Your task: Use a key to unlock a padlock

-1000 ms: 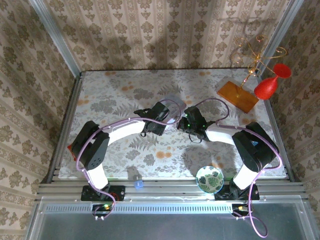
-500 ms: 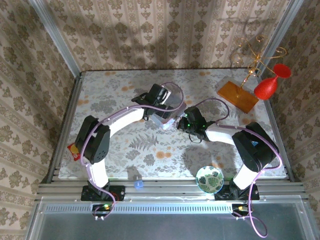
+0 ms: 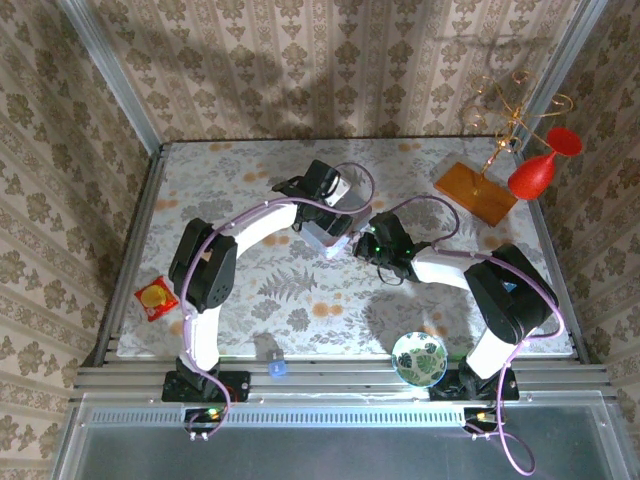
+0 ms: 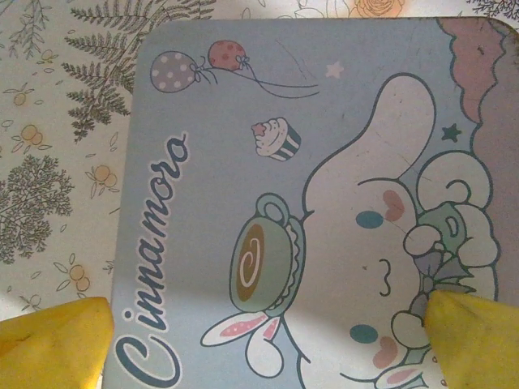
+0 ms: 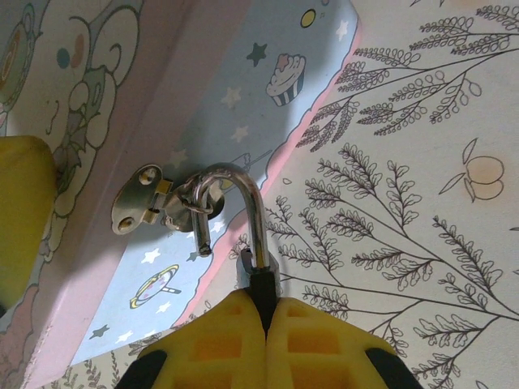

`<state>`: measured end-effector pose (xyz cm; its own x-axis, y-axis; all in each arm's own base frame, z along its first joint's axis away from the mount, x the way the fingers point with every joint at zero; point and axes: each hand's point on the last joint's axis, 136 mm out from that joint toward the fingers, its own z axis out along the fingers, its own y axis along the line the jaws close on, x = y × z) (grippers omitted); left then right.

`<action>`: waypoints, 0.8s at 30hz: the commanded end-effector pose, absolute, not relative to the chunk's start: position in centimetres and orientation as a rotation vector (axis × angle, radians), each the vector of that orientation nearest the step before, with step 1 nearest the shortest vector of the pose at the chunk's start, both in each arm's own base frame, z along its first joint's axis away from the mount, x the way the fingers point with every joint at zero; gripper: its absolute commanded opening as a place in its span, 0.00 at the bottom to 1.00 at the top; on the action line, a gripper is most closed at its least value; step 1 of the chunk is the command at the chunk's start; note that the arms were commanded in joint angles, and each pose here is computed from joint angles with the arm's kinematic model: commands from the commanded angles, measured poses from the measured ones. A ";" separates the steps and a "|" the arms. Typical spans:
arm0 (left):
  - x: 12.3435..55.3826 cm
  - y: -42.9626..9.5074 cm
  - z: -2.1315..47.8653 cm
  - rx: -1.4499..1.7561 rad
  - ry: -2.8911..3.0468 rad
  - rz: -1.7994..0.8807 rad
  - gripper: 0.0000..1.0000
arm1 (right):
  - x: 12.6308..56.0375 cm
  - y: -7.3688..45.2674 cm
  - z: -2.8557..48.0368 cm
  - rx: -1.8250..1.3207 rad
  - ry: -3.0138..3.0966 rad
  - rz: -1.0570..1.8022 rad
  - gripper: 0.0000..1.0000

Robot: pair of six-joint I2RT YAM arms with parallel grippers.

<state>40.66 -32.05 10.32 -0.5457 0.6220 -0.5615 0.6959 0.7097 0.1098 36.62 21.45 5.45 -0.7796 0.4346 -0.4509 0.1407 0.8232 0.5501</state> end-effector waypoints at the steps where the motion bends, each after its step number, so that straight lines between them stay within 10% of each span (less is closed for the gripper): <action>1: 39.4 -30.5 6.6 1.086 2.445 -0.115 0.97 | 37.7 20.8 6.1 0.468 2.360 0.672 0.00; 24: 38.0 -29.4 4.6 1.091 2.500 -0.103 0.89 | 40.1 20.9 7.0 0.580 2.266 0.757 0.00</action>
